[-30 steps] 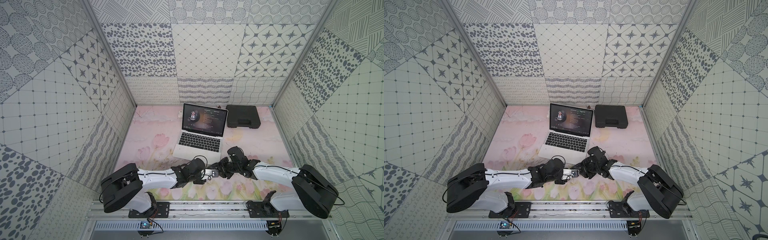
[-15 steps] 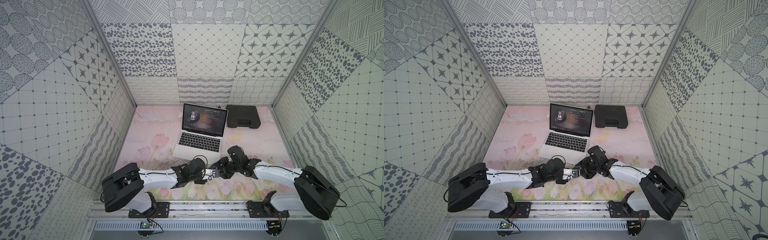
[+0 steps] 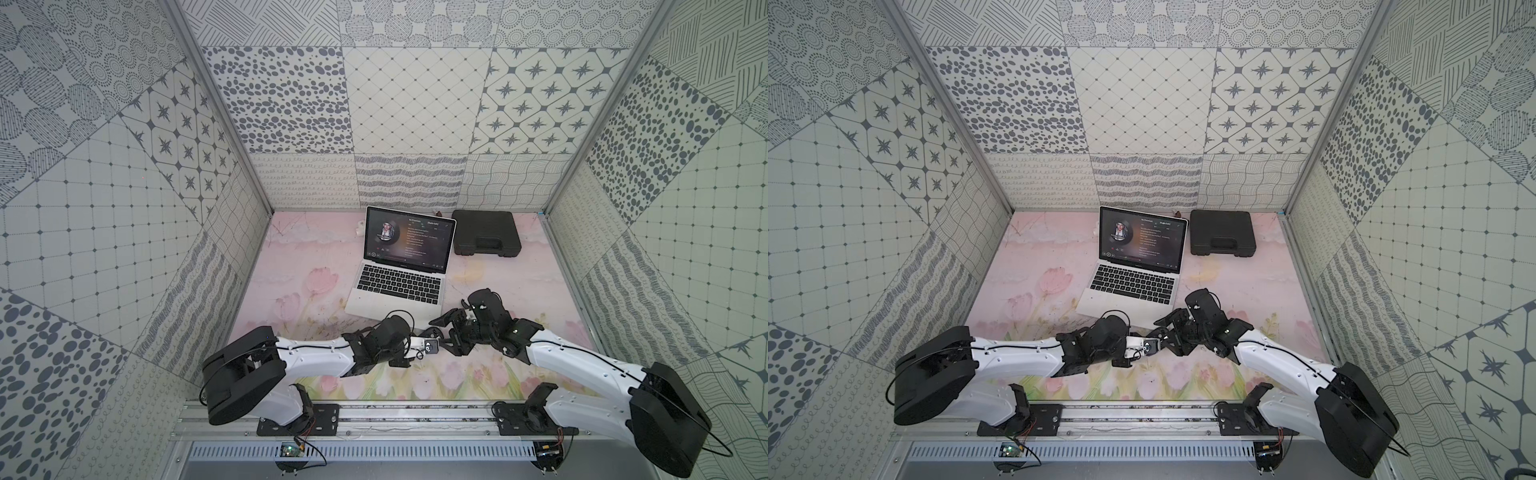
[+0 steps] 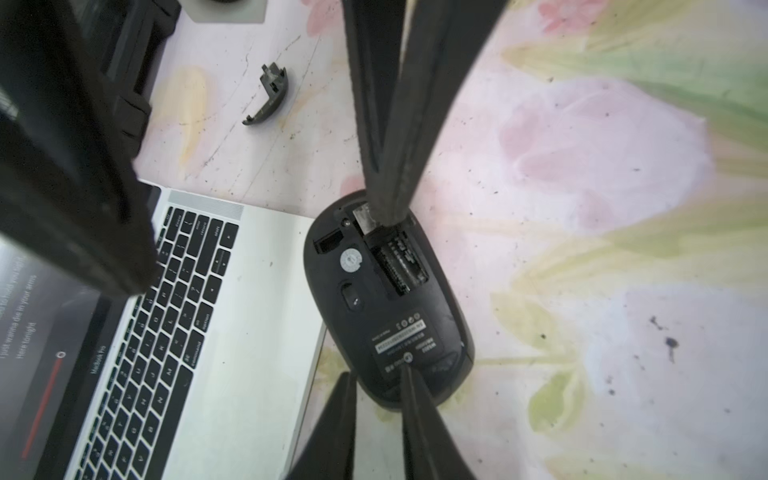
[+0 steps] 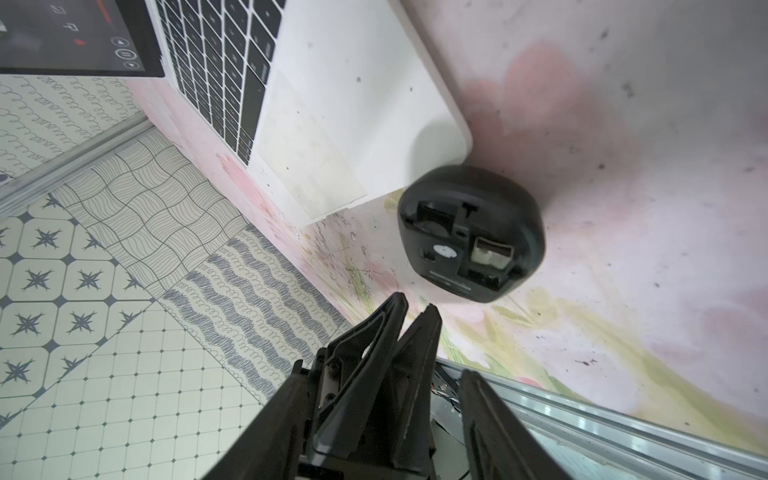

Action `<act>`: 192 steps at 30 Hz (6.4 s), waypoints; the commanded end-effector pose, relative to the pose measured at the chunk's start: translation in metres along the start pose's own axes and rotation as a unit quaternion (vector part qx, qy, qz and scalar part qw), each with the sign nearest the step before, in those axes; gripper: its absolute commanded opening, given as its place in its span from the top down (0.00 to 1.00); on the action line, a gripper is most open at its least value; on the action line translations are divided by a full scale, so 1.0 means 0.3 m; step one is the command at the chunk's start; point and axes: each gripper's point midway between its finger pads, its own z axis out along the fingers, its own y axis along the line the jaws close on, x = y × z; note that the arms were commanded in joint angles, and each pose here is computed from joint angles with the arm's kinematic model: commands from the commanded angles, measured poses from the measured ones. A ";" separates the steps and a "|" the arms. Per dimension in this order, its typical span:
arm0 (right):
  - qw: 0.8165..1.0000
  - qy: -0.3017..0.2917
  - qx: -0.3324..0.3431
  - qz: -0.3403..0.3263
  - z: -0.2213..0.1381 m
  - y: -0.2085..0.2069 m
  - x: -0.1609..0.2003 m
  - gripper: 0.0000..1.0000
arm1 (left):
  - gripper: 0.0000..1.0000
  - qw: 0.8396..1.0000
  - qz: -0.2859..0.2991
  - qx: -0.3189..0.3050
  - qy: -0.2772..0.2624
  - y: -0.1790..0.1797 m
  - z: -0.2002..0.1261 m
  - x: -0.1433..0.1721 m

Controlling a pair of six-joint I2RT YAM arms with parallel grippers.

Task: Remove the wireless mouse receiver from the laptop
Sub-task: Pick up the USB plug from the mouse.

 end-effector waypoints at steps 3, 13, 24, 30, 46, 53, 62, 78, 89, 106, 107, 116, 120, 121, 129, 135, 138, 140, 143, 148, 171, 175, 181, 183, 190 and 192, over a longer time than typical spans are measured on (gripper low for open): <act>0.997 -0.029 -0.035 -0.066 -0.066 0.107 -0.051 0.37 | 0.55 0.996 -0.077 -0.035 -0.040 0.079 -0.086 -0.067; 0.970 -0.072 0.015 -0.232 -0.116 0.125 -0.198 0.41 | 0.37 0.962 -0.254 0.042 -0.093 0.055 -0.192 -0.180; 0.918 -0.088 0.120 -0.367 -0.161 0.053 -0.290 0.44 | 0.01 0.917 -0.394 0.059 -0.020 0.043 -0.138 -0.123; 0.875 -0.106 0.199 -0.429 -0.160 -0.008 -0.249 0.47 | 0.00 0.904 -0.426 0.001 0.032 0.053 -0.129 -0.011; 0.757 -0.137 0.311 -0.558 -0.054 -0.046 -0.088 0.54 | 0.01 0.863 -0.501 -0.061 0.026 0.052 -0.183 0.103; 0.741 -0.116 0.338 -0.569 0.020 -0.064 -0.064 0.53 | 0.00 0.851 -0.518 -0.079 0.008 0.070 -0.254 0.119; 0.728 -0.103 0.358 -0.576 0.079 -0.083 -0.061 0.54 | 0.01 0.853 -0.517 -0.073 0.010 0.063 -0.259 0.130; 0.725 -0.092 0.369 -0.575 0.098 -0.124 -0.053 0.59 | 0.01 0.849 -0.524 -0.073 0.009 0.066 -0.266 0.151; 0.724 -0.087 0.374 -0.573 0.100 -0.145 -0.053 0.65 | 0.01 0.846 -0.527 -0.077 0.005 0.079 -0.273 0.148; 0.736 -0.104 0.345 -0.573 0.064 -0.066 -0.023 0.77 | 0.01 0.849 -0.524 -0.074 -0.002 0.081 -0.280 0.139; 0.739 -0.105 0.339 -0.572 0.057 -0.051 -0.016 0.76 | 0.00 0.850 -0.522 -0.069 -0.005 0.080 -0.278 0.130; 0.848 -0.049 0.202 -0.488 -0.036 0.083 0.013 0.76 | 0.00 0.883 -0.462 -0.041 -0.073 0.100 -0.254 0.035; 0.849 -0.042 0.193 -0.490 -0.061 0.083 -0.008 0.75 | 0.00 0.896 -0.434 -0.042 -0.088 0.124 -0.255 -0.003; 0.844 -0.036 0.206 -0.493 -0.053 0.060 -0.013 0.74 | 0.01 0.896 -0.433 -0.045 -0.086 0.131 -0.254 -0.005; 0.790 -0.026 0.318 -0.523 0.082 -0.131 -0.009 0.64 | 0.00 0.891 -0.450 -0.040 -0.047 0.110 -0.227 0.035; 0.764 -0.064 0.356 -0.535 0.083 -0.136 -0.058 0.62 | 0.01 0.887 -0.460 -0.026 -0.034 0.084 -0.220 0.049; 0.756 -0.070 0.363 -0.540 0.089 -0.136 -0.070 0.62 | 0.01 0.886 -0.462 -0.026 -0.033 0.079 -0.220 0.055; 0.751 -0.079 0.367 -0.543 0.090 -0.128 -0.081 0.62 | 0.01 0.886 -0.462 -0.027 -0.033 0.078 -0.221 0.057; 0.745 -0.083 0.370 -0.548 0.097 -0.120 -0.088 0.63 | 0.00 0.886 -0.462 -0.028 -0.032 0.076 -0.221 0.061; 0.737 -0.079 0.383 -0.552 0.113 -0.136 -0.100 0.67 | 0.01 0.885 -0.464 -0.033 -0.027 0.075 -0.222 0.074; 0.778 -0.094 0.341 -0.520 0.035 -0.067 -0.122 0.87 | 0.00 0.882 -0.468 -0.046 -0.038 0.090 -0.236 0.074; 0.855 -0.046 0.236 -0.459 -0.009 0.007 -0.093 0.87 | 0.01 0.890 -0.449 -0.041 -0.071 0.109 -0.241 0.028; 0.932 0.065 0.050 -0.352 -0.050 0.145 0.019 0.86 | 0.00 0.906 -0.397 -0.038 -0.143 0.151 -0.234 -0.067; 0.944 0.107 -0.004 -0.311 -0.050 0.179 0.061 0.85 | 0.01 0.912 -0.374 -0.037 -0.167 0.167 -0.224 -0.104; 0.960 0.181 -0.083 -0.195 -0.012 0.151 0.095 0.85 | 0.01 0.921 -0.332 -0.046 -0.197 0.229 -0.163 -0.176; 0.961 0.188 -0.088 -0.185 -0.006 0.132 0.095 0.85 | 0.01 0.920 -0.329 -0.042 -0.209 0.239 -0.157 -0.194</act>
